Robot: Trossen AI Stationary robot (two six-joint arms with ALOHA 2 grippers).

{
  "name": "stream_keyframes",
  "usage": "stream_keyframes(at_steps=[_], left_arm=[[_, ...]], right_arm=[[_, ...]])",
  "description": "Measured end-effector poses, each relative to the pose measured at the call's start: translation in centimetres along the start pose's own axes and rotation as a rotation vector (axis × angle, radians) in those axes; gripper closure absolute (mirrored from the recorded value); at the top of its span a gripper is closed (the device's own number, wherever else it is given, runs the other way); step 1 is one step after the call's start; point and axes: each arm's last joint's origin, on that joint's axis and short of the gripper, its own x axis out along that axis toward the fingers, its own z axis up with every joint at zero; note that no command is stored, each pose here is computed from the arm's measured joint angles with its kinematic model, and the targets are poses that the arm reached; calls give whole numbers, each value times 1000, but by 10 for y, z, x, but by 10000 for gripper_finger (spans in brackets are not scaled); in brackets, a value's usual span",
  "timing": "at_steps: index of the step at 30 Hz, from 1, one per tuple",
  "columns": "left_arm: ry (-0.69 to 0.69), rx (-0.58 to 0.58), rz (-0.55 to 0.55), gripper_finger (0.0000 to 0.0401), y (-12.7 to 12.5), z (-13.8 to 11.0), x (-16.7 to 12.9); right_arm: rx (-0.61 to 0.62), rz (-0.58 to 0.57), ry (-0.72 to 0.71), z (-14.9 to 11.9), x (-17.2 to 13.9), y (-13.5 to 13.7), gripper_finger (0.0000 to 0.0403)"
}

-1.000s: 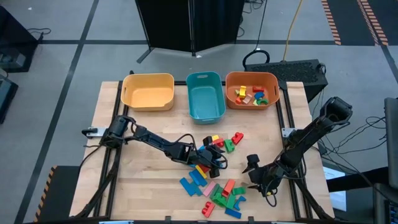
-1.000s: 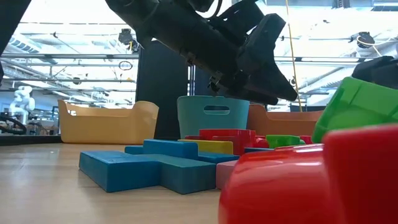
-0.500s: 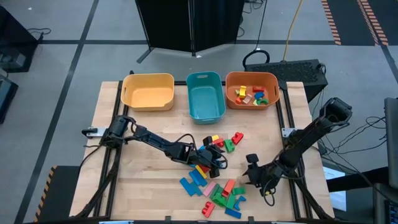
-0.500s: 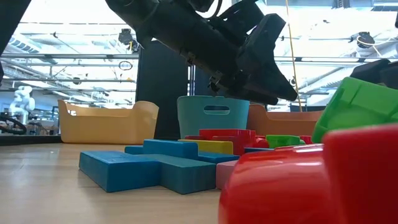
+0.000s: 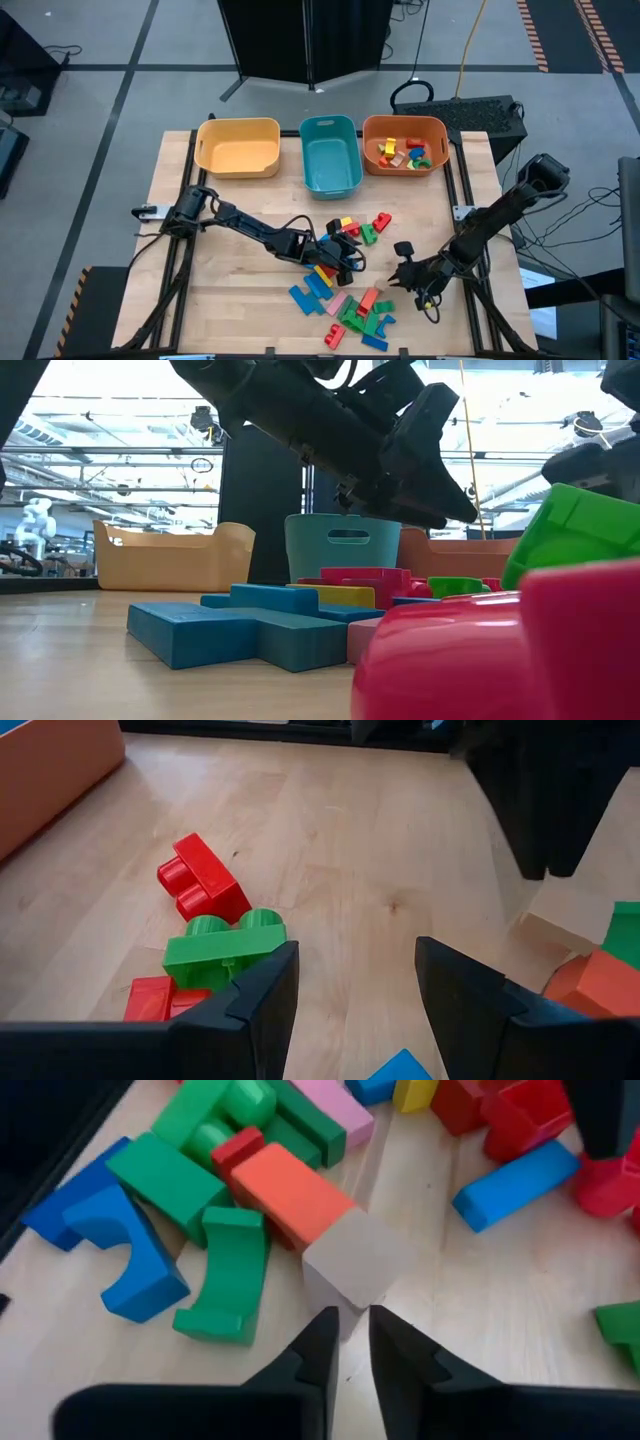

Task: Sort blocks by size
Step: Put the light brown arch block into the orange bin

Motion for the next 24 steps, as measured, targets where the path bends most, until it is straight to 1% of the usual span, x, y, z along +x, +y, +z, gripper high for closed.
stream_keyframes(at_steps=[2, 4, 6, 8, 11, 13, 18, 21, 24], left_arm=[[2, -1, -1, 209, 0, 0, 0], [3, 1, -3, 209, -2, -1, -1], [3, 2, -5, 209, -3, -1, -1], [3, 4, -8, 209, -4, -1, -1], [3, 5, -10, 209, -5, -1, -2], [3, 5, -11, 209, -5, -1, -2], [3, 5, -10, 209, -5, -1, -2], [3, 6, -11, 209, -5, -1, -2], [3, 7, -11, 209, -5, -1, -2]], right_arm=[[9, 6, -13, 2, -2, 0, 371], [26, 13, -13, 2, -3, 0, 369], [50, 15, -11, 2, -3, 0, 356], [80, 16, -11, 2, -3, 0, 332], [133, 13, -10, 2, -3, 0, 281], [175, -3, -18, 2, -3, 0, 239], [335, -31, -27, 1, 4, 0, 128], [370, -28, -34, -1, 15, 3, 70], [375, -22, -48, -2, 27, 7, 36]])
